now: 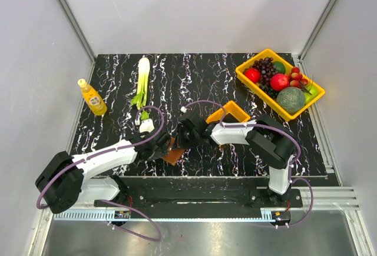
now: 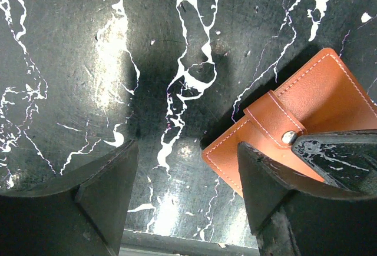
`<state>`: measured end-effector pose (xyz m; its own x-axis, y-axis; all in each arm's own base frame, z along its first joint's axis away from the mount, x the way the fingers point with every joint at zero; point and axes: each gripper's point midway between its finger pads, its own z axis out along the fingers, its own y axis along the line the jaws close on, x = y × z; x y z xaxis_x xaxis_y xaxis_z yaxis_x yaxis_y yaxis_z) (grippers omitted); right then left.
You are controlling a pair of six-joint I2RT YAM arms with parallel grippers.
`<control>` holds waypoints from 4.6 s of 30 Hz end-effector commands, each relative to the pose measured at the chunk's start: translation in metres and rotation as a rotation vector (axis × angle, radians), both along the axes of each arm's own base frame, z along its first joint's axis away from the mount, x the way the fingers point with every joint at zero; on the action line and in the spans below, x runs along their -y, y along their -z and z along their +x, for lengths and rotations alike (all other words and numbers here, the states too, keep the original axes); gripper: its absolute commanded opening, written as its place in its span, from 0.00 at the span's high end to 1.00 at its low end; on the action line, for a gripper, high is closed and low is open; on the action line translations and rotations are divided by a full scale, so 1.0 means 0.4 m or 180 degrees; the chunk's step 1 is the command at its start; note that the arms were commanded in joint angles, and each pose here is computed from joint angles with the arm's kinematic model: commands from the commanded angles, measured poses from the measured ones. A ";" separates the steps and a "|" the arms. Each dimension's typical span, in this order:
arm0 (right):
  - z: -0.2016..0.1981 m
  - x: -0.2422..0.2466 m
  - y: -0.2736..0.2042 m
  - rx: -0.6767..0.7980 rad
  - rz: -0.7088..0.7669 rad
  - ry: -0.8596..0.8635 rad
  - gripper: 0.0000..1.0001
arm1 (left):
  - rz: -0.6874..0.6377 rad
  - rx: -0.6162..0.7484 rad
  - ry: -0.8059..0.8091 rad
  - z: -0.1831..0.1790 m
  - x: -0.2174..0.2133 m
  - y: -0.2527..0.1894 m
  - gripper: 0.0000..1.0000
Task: Put the credit cards into the card holder
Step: Close the card holder at the center of the board.
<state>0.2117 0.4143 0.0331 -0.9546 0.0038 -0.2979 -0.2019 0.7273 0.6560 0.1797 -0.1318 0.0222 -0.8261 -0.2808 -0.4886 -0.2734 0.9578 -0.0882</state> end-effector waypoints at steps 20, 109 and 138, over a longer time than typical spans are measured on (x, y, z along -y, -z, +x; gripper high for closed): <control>0.013 0.033 0.062 -0.0081 -0.0240 0.0062 1.00 | -0.0396 0.0778 0.0169 0.069 0.022 -0.164 0.24; 0.032 0.057 0.083 0.0178 -0.0910 0.0121 1.00 | -0.0103 -0.0032 0.0660 -0.010 0.032 0.034 0.42; 0.041 0.057 0.071 0.0385 -0.1346 0.0112 0.99 | -0.0203 0.0266 0.0367 0.015 0.015 -0.044 0.36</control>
